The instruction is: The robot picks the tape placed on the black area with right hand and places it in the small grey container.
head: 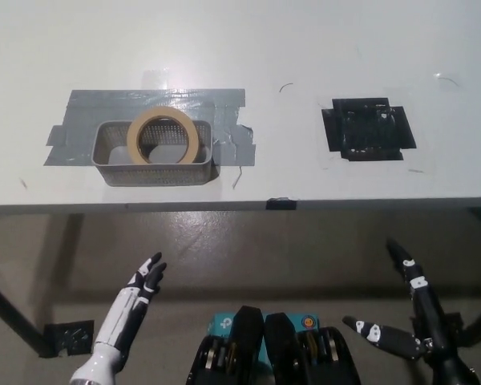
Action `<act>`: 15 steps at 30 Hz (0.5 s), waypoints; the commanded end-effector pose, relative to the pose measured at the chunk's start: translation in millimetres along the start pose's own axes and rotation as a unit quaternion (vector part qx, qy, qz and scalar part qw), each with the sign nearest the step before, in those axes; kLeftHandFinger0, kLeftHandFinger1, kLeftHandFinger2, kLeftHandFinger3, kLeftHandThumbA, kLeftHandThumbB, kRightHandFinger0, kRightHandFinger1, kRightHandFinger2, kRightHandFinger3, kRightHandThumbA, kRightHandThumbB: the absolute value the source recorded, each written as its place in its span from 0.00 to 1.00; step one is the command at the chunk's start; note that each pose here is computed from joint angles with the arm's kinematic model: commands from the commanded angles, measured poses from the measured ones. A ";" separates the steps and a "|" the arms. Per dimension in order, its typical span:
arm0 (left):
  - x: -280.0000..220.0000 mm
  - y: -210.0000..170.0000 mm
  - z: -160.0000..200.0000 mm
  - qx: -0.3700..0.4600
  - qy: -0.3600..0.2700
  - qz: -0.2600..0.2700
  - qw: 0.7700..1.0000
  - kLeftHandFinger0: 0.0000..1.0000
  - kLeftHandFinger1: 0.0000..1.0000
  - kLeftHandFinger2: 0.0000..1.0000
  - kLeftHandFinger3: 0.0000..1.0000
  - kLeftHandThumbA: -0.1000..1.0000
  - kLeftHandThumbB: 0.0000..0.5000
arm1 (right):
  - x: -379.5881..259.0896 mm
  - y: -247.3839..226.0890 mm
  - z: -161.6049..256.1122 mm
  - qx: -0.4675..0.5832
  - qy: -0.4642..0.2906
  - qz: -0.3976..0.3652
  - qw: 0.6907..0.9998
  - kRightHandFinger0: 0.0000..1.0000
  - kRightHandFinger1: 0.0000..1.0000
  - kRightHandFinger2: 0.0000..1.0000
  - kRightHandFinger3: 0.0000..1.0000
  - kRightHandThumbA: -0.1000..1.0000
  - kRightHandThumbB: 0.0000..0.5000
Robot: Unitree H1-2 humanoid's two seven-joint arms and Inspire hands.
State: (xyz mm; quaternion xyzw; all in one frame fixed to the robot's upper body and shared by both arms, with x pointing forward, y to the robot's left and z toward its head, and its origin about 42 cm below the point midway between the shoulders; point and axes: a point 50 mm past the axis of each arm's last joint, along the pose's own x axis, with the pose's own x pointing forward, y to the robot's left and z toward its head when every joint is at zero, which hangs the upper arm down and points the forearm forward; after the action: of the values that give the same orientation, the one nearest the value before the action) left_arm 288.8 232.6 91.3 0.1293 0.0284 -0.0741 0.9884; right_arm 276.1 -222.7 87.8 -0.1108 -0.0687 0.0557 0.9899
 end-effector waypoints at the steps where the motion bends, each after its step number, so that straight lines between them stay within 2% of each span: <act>1: -0.7 3.6 9.3 -0.012 -0.039 0.017 0.999 1.00 1.00 1.00 1.00 1.00 0.15 | 0.9 -0.9 7.8 0.056 -0.046 0.016 0.997 1.00 1.00 1.00 1.00 1.00 0.73; 4: -2.1 6.3 8.0 -0.011 -0.040 0.019 0.999 1.00 1.00 1.00 1.00 1.00 0.11 | 2.4 -0.3 5.7 0.058 -0.041 0.023 0.997 1.00 1.00 1.00 1.00 1.00 0.72; 5: -5.4 6.5 5.9 -0.009 -0.036 0.019 0.999 1.00 1.00 1.00 1.00 1.00 0.14 | -0.1 0.4 4.7 0.056 -0.036 0.024 0.998 1.00 1.00 1.00 1.00 1.00 0.74; 8: -10.8 6.6 2.1 -0.013 -0.028 0.022 0.999 1.00 1.00 1.00 1.00 1.00 0.14 | -3.6 1.4 -0.5 0.063 -0.030 0.031 0.997 1.00 1.00 1.00 1.00 1.00 0.70; 11: -8.9 8.4 1.8 -0.018 -0.030 0.023 0.999 1.00 1.00 1.00 1.00 1.00 0.08 | -0.1 2.4 -0.2 0.066 -0.029 0.037 0.997 1.00 1.00 1.00 1.00 1.00 0.70; 15: -10.8 8.6 4.1 -0.018 -0.028 0.027 0.999 1.00 1.00 1.00 1.00 1.00 0.13 | 2.7 2.5 -1.4 0.060 -0.024 0.046 0.997 1.00 1.00 1.00 1.00 1.00 0.66</act>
State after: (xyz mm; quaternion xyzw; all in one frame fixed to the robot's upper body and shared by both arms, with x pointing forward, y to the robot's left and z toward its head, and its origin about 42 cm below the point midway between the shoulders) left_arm 278.6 238.0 86.8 0.1173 0.0300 -0.0620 0.9907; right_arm 272.1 -221.5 76.4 -0.0695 -0.0513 0.0944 0.9918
